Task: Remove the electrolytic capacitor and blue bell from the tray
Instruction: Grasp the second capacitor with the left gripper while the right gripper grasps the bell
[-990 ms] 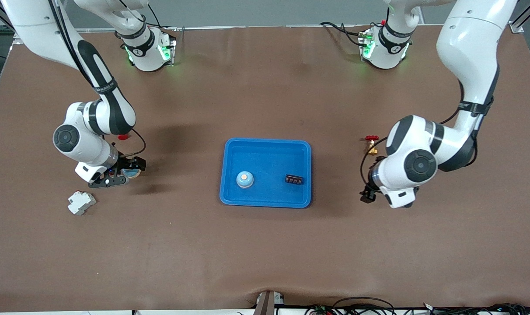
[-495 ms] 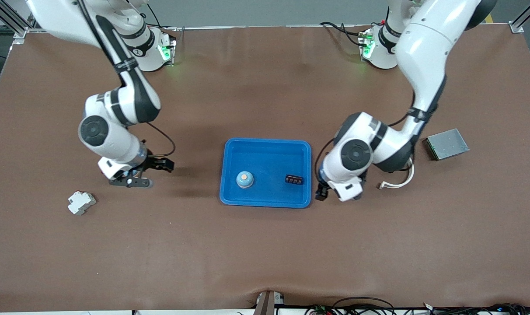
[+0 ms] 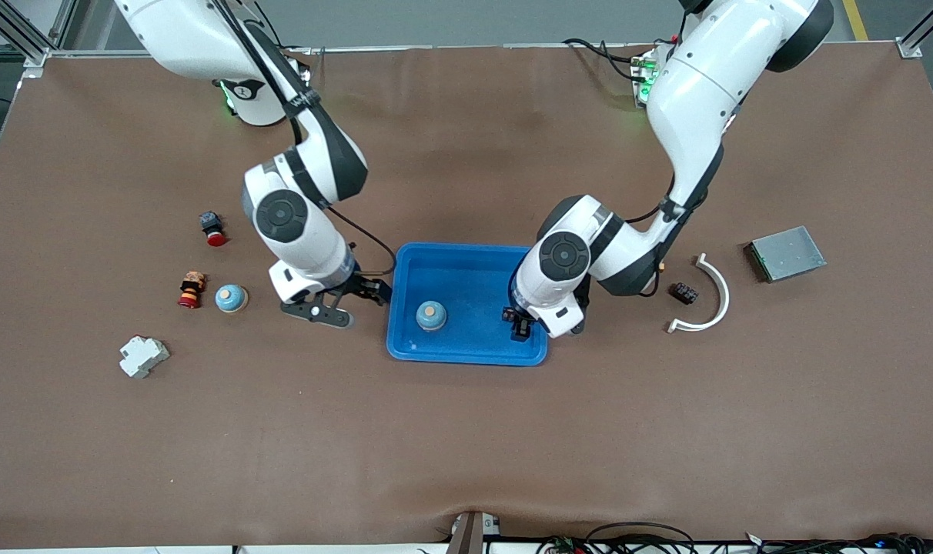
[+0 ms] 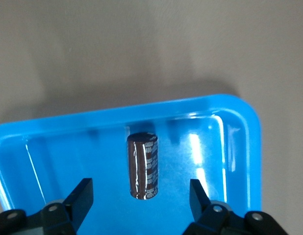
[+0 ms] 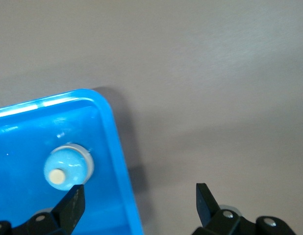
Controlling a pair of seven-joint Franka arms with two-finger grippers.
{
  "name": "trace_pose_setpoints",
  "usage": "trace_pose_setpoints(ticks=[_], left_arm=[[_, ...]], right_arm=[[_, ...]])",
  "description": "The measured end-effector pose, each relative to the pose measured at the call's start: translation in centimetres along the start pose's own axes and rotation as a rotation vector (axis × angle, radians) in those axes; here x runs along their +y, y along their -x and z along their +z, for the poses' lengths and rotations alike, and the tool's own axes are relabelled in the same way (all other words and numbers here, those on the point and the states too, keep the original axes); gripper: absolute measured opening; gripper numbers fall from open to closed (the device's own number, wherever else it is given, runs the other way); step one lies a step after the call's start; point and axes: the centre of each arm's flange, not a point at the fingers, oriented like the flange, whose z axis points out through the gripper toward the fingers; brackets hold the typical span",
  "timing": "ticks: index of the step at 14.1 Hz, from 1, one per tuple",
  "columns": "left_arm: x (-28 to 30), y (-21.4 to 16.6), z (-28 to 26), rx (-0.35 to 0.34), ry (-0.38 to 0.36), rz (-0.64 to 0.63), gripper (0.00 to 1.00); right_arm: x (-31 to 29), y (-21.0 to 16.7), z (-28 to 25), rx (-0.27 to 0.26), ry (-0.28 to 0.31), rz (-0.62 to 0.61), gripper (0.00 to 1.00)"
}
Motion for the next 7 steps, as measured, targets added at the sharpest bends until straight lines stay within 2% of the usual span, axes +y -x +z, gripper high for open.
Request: trace_pose_setpoints(ticks=[3, 5, 7], left_arm=[[-0.3, 0.3, 1.2, 0.000, -0.013, -0.007, 0.79], [-0.3, 0.2, 1.6, 0.002, -0.018, -0.009, 0.69], [-0.3, 0.0, 2.0, 0.003, -0.023, -0.010, 0.65]], right_arm=[[-3.1, 0.0, 2.7, -0.009, -0.003, 0.047, 1.00], [-5.0, 0.2, 4.3, -0.010, -0.005, 0.068, 1.00], [-6.5, 0.3, 5.4, -0.004, -0.005, 0.086, 1.00]])
